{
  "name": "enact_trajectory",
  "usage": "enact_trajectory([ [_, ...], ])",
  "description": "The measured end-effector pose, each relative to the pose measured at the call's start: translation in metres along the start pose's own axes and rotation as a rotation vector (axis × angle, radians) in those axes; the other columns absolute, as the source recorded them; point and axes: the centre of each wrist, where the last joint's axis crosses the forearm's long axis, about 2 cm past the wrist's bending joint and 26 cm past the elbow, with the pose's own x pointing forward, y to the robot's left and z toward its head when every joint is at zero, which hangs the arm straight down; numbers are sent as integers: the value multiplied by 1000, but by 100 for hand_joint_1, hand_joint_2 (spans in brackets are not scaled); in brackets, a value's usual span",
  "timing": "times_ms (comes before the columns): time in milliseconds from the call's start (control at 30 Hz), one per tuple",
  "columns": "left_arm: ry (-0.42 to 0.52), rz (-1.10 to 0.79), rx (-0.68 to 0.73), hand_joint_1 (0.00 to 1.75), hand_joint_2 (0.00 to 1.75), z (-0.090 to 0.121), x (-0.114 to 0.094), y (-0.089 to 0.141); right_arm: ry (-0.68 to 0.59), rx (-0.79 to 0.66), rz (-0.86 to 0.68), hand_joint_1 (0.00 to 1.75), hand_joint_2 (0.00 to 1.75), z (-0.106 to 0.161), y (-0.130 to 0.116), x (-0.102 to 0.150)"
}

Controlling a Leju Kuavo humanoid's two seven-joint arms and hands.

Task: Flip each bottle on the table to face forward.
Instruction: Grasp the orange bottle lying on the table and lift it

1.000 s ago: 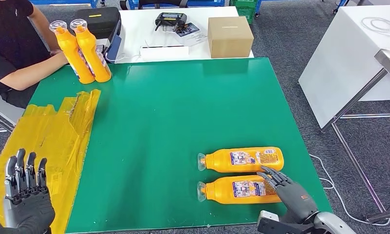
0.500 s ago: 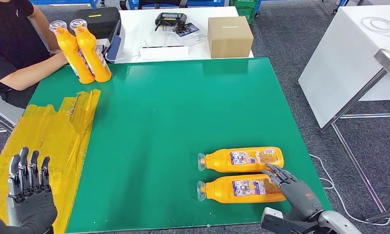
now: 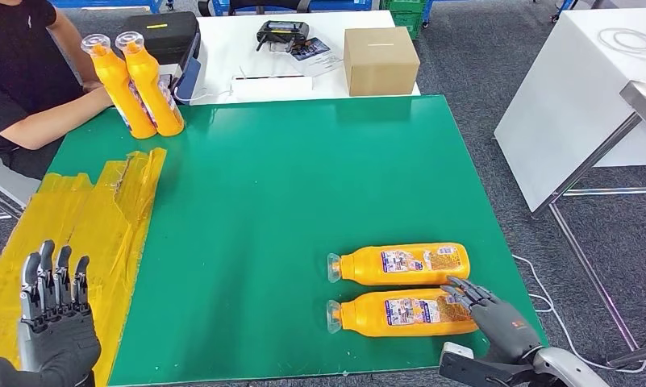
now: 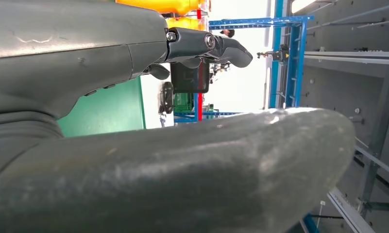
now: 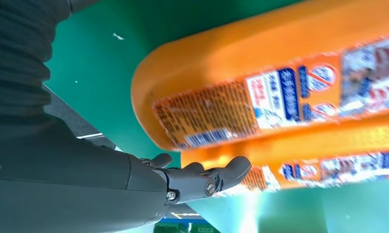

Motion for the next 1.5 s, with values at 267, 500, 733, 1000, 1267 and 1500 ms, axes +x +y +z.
enact_trajectory([
  [267, 0, 20, -13, 0, 0, -3, -5, -4, 33, 69, 32, 53, 175, -9, 3, -10],
  [500, 9, 37, -30, 0, 0, -8, -11, -7, 52, 122, 82, 130, 175, -32, 7, -19],
  [733, 20, 66, -44, 0, 0, -12, -17, -13, 60, 134, 116, 137, 175, -67, 22, -14],
  [1000, 22, 81, -54, 0, 0, -13, -19, -15, 60, 144, 115, 149, 175, -86, 27, -9],
  [1267, 24, 94, -56, 0, 0, -16, -21, -15, 54, 155, 78, 175, 175, -90, 28, -11],
  [1500, 26, 106, -64, 0, 0, -18, -23, -16, -21, 143, -93, 175, 175, -88, 34, -9],
])
